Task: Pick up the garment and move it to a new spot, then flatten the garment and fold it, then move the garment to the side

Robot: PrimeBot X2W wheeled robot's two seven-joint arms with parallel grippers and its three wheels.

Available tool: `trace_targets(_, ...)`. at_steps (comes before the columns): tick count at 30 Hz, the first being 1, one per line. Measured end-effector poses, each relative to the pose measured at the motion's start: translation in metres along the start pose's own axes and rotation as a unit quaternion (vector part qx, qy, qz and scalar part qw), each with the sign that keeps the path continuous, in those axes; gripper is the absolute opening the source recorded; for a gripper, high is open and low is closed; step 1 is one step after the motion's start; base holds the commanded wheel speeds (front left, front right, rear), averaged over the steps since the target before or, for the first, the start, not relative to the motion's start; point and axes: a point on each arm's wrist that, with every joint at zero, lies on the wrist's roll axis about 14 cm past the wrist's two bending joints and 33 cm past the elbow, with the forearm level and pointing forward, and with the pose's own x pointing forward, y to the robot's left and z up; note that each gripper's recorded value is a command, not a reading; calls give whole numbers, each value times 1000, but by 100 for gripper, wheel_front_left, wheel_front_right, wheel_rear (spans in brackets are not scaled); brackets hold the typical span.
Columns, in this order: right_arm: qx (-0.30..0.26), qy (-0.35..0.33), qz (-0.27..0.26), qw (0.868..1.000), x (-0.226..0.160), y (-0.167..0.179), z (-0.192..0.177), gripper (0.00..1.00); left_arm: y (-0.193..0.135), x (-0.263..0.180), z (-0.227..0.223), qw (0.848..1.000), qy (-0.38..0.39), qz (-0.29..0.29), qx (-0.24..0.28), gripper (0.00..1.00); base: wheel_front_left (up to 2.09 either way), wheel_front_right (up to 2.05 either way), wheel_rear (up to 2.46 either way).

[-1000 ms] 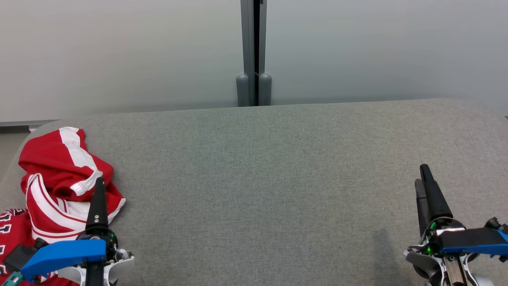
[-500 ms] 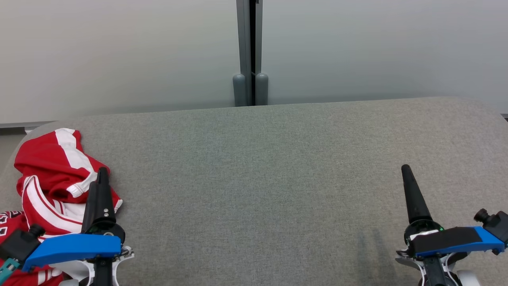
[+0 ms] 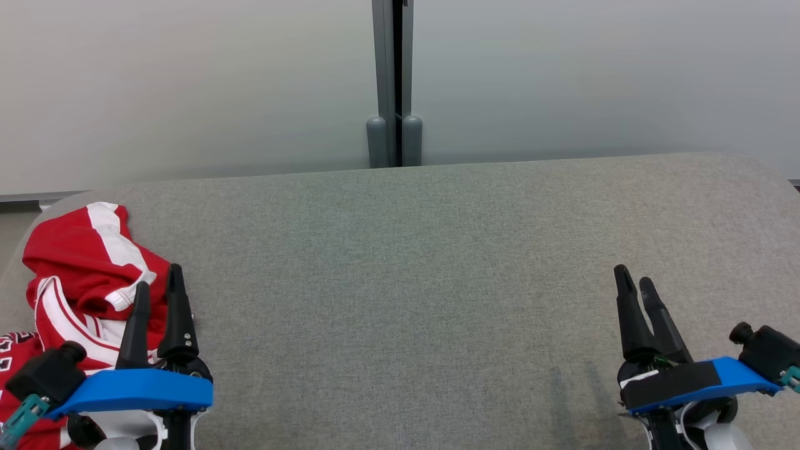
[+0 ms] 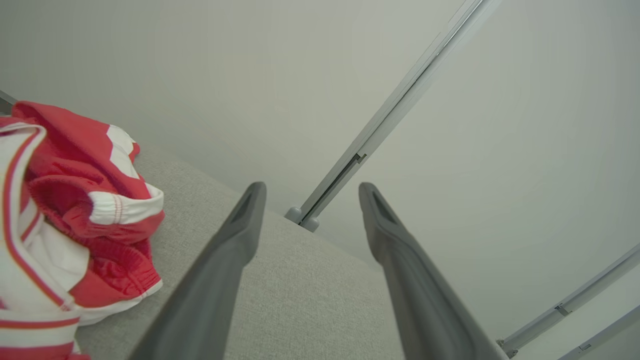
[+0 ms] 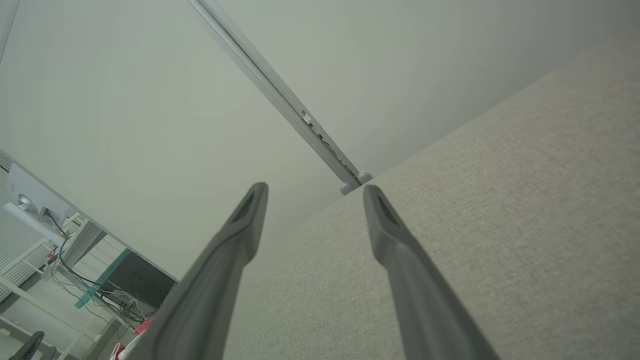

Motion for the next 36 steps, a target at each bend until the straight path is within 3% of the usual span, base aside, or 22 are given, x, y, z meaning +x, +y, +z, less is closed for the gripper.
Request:
trace_targets(17,-114,1,11,993,-2,1,-3,100,-3,-1,-9,994,10,-17,106,100,0,0,0)
trace_targets(36,-198,16,26,980,-5,3,-17,100,-12,-2,-19,980,19,-46,193,100,0,0,0)
